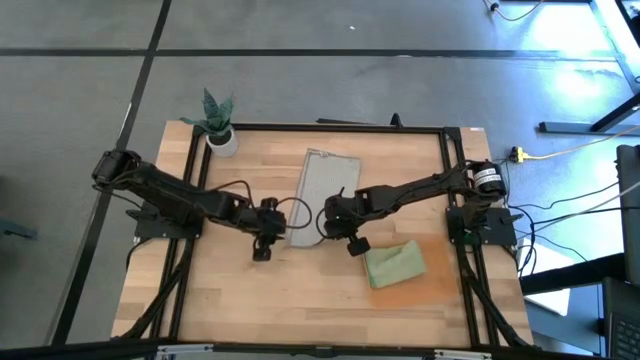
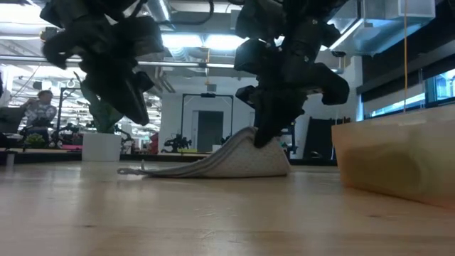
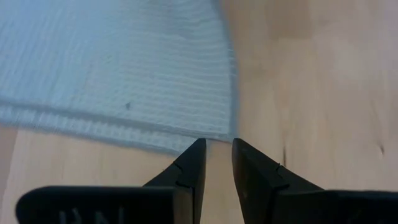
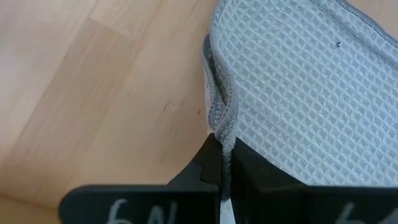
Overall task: Roll microfiber towels into tight, uniform cylinder then place into a basket
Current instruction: Roll the gray microfiber towel
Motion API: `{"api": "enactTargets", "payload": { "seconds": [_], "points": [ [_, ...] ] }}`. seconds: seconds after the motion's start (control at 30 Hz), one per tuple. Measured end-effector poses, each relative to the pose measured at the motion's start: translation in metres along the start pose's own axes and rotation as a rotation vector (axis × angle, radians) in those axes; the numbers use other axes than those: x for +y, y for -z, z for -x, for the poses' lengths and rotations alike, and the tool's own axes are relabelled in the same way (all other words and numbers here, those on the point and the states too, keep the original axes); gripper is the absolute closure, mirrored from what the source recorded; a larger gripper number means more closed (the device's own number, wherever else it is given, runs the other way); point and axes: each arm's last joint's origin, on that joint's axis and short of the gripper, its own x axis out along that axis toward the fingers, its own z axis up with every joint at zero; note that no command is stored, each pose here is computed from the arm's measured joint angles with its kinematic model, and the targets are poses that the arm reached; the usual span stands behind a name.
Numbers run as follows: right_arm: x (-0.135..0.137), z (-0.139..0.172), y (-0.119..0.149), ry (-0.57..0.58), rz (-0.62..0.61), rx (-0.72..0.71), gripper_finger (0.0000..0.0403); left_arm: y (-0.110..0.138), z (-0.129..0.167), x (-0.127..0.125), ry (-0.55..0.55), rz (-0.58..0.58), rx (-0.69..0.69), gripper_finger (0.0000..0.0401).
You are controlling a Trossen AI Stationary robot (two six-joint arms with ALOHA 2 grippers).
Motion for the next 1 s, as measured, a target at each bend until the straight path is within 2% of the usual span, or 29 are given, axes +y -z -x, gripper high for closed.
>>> {"api": "enactTargets", "payload": {
  "seconds": [0.1,0.23,0.6,0.77,1.0],
  "points": [
    [0.0,0.0,0.0,0.0,0.0,-0.001,0.0392,0.001,0.001,-0.005,0.007,-0.059,-0.002,0.033],
    [0.0,0.0,0.0,0.0,0.0,-0.001,0.0392,0.001,0.001,-0.006,-0.043,-0.038,-0.011,0.0322],
    [-0.001,0.0,0.0,0.001,-0.028,-0.002,0.0392,-0.001,0.0,-0.006,-0.038,-0.039,-0.027,0.0299],
    [-0.001,0.0,0.0,0.001,-0.028,-0.002,0.0392,0.0,-0.018,-0.01,-0.03,-0.046,-0.03,0.0302],
    [-0.001,0.0,0.0,0.0,-0.056,-0.001,0.0392,0.009,-0.045,-0.012,-0.041,-0.084,0.046,0.0302]
  ]
}}
